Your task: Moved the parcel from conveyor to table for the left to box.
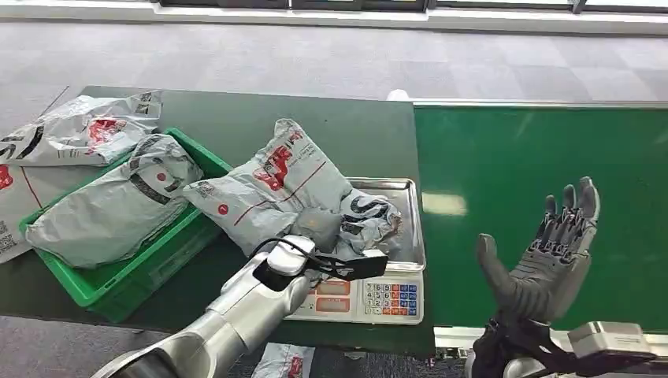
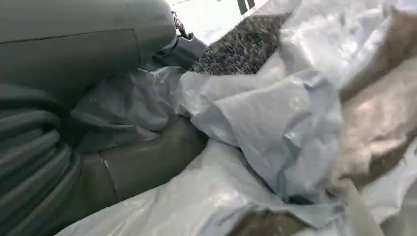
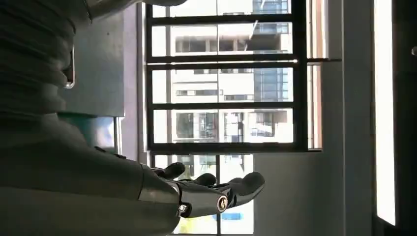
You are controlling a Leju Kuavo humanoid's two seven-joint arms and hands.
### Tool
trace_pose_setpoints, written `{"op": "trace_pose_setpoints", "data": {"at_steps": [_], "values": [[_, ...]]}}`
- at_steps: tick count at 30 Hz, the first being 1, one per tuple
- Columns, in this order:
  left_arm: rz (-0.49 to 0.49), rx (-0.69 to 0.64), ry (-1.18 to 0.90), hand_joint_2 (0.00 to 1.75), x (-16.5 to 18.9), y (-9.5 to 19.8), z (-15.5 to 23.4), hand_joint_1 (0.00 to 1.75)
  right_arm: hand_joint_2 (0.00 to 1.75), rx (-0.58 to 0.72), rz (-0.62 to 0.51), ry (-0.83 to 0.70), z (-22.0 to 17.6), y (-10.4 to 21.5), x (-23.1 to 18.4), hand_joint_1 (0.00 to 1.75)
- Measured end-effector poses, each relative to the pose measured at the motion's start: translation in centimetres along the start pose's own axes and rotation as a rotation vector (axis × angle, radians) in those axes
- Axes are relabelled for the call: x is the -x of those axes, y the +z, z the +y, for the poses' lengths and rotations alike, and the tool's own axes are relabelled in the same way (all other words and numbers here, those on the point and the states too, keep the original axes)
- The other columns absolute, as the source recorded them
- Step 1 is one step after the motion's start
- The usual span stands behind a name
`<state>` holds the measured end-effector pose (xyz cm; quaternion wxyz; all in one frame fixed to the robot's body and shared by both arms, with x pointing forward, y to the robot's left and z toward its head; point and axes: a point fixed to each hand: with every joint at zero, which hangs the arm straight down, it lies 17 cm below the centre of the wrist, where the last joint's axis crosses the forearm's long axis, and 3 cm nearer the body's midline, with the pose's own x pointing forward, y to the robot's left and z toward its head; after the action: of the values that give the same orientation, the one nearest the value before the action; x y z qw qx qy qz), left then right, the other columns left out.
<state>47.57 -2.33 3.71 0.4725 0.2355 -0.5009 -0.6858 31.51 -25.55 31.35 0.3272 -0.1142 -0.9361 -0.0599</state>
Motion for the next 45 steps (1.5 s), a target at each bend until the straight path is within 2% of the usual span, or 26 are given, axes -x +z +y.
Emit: {"op": "trace_pose_setpoints", "data": {"at_steps": [2,4,5,7,9,11,15,19,26,28,31,33,37,40,45], "values": [[-0.072,-0.188,0.048,1.75,-1.5,0.2,3.8,1.75,1.75,0.004,0.003,0.022,-0.3,0.7,-0.1,0.0],[-0.16,-0.541,0.027,1.75,-3.2,2.9,11.9,1.75,1.75,0.013,0.01,0.041,-0.7,1.7,-0.4,0.0],[-0.197,-0.741,-0.005,1.75,-3.8,5.5,17.0,1.75,1.75,0.019,0.013,0.051,-1.0,2.0,-0.6,0.0],[-0.22,-0.974,-0.051,1.75,-3.3,10.0,23.0,1.75,1.75,0.028,0.021,0.064,-1.3,2.5,-0.8,0.0],[-0.23,-1.223,-0.072,1.75,-1.5,16.6,29.0,1.75,1.75,0.048,0.029,0.085,-1.8,3.0,-0.9,0.0],[-0.194,-1.403,-0.079,1.75,1.8,22.2,32.7,1.75,1.75,0.059,0.043,0.092,-2.2,3.3,-0.7,0.0],[-0.116,-1.576,-0.106,1.75,6.7,28.5,34.7,1.75,1.75,0.068,0.05,0.085,-2.4,3.4,-0.6,0.0],[-0.081,-1.63,-0.13,1.75,8.2,30.9,34.9,1.75,1.75,0.069,0.049,0.085,-2.5,3.4,-0.6,0.0],[-0.027,-1.666,-0.145,1.75,10.0,32.4,34.7,1.75,1.75,0.066,0.051,0.085,-2.4,3.4,-0.5,0.0],[0.045,-1.57,-0.124,1.75,11.8,30.7,34.3,1.75,1.75,0.053,0.053,0.075,-2.1,3.4,-0.5,0.0],[0.184,-1.216,0.045,1.75,18.1,23.4,31.0,1.75,1.75,0.0,0.062,0.051,-1.1,3.5,-0.4,0.0],[0.248,-1.077,0.09,1.75,21.8,20.2,27.7,1.75,1.75,-0.036,0.065,0.035,-0.3,3.6,-0.4,0.0],[0.333,-0.942,0.144,1.75,26.4,17.2,22.3,1.75,1.75,-0.064,0.069,0.02,0.4,3.7,-0.5,0.0],[0.375,-0.878,0.16,1.75,28.0,16.3,19.7,1.75,1.75,-0.075,0.071,0.008,0.8,3.7,-0.5,0.0],[0.404,-0.827,0.175,1.75,29.1,15.6,17.8,1.75,1.75,-0.07,0.075,0.003,0.9,3.7,-0.5,0.0]]}}
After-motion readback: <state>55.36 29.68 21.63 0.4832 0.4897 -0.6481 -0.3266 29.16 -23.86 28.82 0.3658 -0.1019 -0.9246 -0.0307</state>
